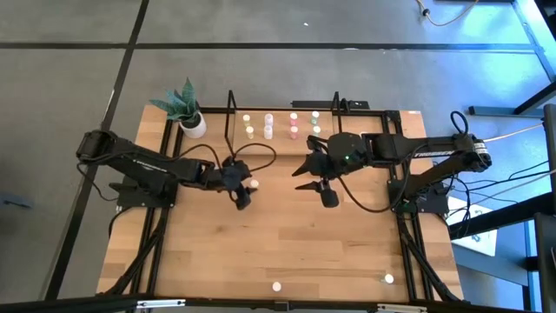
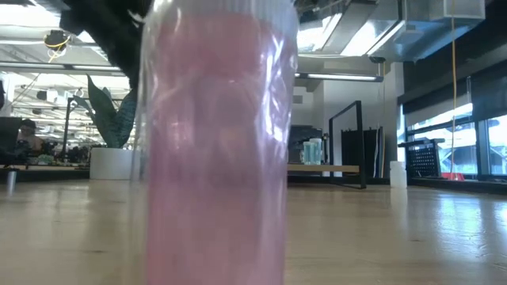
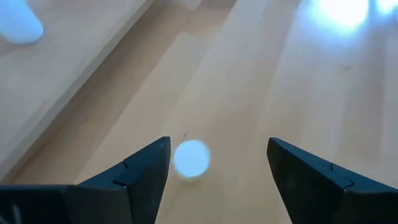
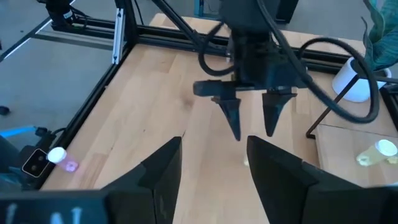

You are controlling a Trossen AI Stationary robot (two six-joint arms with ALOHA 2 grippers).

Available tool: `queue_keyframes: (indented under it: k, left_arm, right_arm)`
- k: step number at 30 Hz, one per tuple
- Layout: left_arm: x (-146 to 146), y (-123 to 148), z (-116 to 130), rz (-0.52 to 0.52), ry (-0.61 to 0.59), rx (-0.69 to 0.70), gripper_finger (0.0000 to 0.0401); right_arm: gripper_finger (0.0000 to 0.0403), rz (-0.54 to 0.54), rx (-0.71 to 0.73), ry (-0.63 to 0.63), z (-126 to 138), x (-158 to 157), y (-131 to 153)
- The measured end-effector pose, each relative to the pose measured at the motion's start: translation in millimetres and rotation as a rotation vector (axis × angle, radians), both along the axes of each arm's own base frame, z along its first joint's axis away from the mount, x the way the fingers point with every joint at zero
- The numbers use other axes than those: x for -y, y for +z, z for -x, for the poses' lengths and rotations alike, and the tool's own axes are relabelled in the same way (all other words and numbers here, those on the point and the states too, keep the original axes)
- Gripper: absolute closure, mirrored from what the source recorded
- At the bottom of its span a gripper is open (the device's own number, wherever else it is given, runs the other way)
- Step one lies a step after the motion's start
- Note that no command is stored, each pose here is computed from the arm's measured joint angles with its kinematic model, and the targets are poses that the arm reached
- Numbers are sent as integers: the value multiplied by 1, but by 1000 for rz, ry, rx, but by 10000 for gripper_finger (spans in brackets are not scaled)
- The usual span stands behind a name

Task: Pick and place medicine bottles onto shelf by color
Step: Put the yellow pill bottle on the shelf aligned with the other yellow pill bottles

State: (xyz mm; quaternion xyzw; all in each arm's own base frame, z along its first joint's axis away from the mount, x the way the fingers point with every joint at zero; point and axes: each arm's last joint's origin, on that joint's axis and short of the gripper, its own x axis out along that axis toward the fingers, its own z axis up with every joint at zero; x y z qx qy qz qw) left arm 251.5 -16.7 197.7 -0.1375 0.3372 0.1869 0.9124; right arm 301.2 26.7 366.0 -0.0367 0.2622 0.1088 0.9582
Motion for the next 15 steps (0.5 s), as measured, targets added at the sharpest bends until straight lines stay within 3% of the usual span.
queue_keyframes:
  k: [15]
  left_arm:
    - [-10,-33,-6,-44,42,-84,139]
  right_arm:
    - [219,20,3,12,0,0,0]
